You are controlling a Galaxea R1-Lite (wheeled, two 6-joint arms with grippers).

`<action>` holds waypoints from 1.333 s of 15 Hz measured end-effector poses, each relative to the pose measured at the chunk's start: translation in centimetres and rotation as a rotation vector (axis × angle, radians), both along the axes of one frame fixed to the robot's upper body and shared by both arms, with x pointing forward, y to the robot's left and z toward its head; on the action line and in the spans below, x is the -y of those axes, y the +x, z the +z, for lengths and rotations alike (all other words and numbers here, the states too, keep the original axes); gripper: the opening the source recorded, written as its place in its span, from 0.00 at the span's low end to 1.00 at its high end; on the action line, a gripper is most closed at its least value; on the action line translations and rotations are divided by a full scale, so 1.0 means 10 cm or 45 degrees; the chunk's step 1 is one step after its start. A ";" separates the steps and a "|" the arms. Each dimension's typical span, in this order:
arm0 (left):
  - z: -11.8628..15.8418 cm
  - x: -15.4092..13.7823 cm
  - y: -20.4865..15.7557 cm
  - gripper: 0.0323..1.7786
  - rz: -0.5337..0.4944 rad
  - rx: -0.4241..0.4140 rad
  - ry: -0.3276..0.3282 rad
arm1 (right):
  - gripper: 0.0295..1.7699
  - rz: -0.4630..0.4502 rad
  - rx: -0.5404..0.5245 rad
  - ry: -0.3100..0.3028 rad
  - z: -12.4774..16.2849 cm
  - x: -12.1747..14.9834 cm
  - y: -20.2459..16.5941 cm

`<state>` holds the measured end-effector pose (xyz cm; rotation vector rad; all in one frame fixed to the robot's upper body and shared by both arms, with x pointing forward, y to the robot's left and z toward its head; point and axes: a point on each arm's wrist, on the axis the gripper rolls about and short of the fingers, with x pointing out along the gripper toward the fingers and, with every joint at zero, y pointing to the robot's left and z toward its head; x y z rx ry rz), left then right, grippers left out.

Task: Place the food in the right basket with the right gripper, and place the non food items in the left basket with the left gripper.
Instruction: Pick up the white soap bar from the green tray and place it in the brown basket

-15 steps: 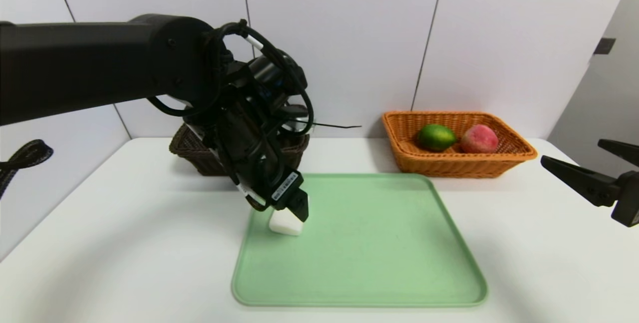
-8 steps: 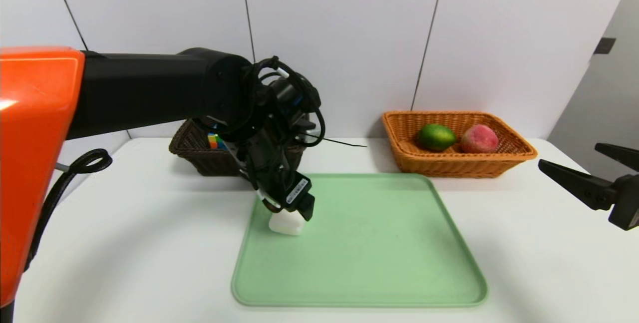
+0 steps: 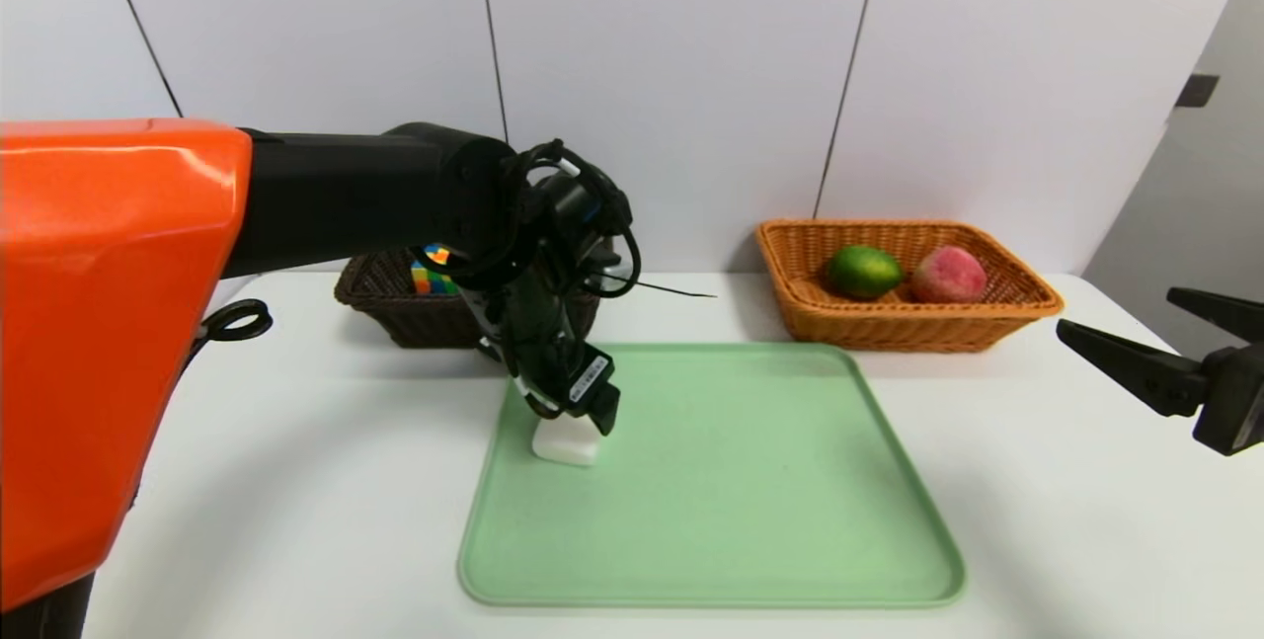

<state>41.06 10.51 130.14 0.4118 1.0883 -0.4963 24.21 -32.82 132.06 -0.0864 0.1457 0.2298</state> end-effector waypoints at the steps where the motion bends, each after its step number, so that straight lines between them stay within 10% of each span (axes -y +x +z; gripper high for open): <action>1: -0.02 0.01 0.01 0.95 0.001 -0.003 0.000 | 0.97 0.002 -0.004 -0.001 -0.01 0.00 0.01; 20: -0.31 0.11 0.18 0.95 0.006 -0.045 0.034 | 0.97 0.001 -0.042 0.002 -0.04 0.00 0.10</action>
